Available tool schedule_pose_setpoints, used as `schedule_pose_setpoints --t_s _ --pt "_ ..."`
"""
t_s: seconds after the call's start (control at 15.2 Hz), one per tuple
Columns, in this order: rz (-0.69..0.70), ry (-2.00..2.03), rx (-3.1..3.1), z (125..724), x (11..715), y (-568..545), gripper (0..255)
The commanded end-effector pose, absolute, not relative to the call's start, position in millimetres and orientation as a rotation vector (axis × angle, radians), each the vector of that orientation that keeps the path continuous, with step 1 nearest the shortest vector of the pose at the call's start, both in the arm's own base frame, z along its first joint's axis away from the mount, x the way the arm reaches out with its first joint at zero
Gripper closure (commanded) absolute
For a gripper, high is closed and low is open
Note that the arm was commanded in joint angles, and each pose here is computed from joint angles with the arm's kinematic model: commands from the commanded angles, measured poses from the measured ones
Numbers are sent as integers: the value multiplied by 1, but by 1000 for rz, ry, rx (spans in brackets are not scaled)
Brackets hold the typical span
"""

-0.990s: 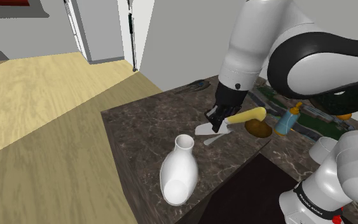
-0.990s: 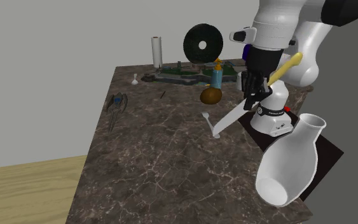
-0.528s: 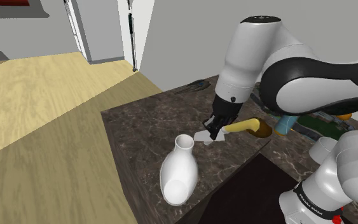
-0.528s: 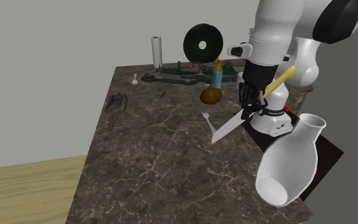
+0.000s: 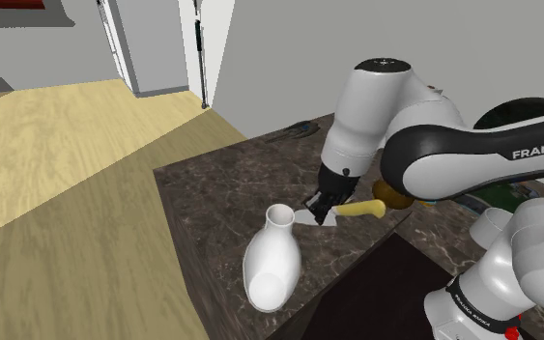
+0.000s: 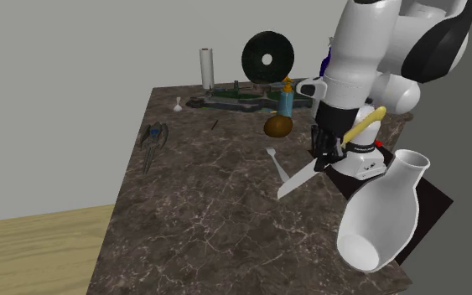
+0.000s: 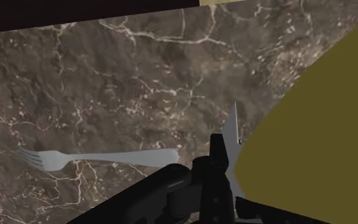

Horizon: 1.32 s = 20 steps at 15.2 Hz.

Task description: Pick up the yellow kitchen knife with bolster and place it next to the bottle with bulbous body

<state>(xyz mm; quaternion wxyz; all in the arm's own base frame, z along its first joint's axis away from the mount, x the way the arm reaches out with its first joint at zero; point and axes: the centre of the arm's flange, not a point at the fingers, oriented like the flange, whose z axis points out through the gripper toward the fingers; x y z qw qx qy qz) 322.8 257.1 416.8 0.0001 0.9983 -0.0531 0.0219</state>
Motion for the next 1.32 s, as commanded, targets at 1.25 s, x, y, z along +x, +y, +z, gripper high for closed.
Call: schedule_pose_setpoints --t_s 1.25 --pt "68 -168 3136 341 323 258 255"
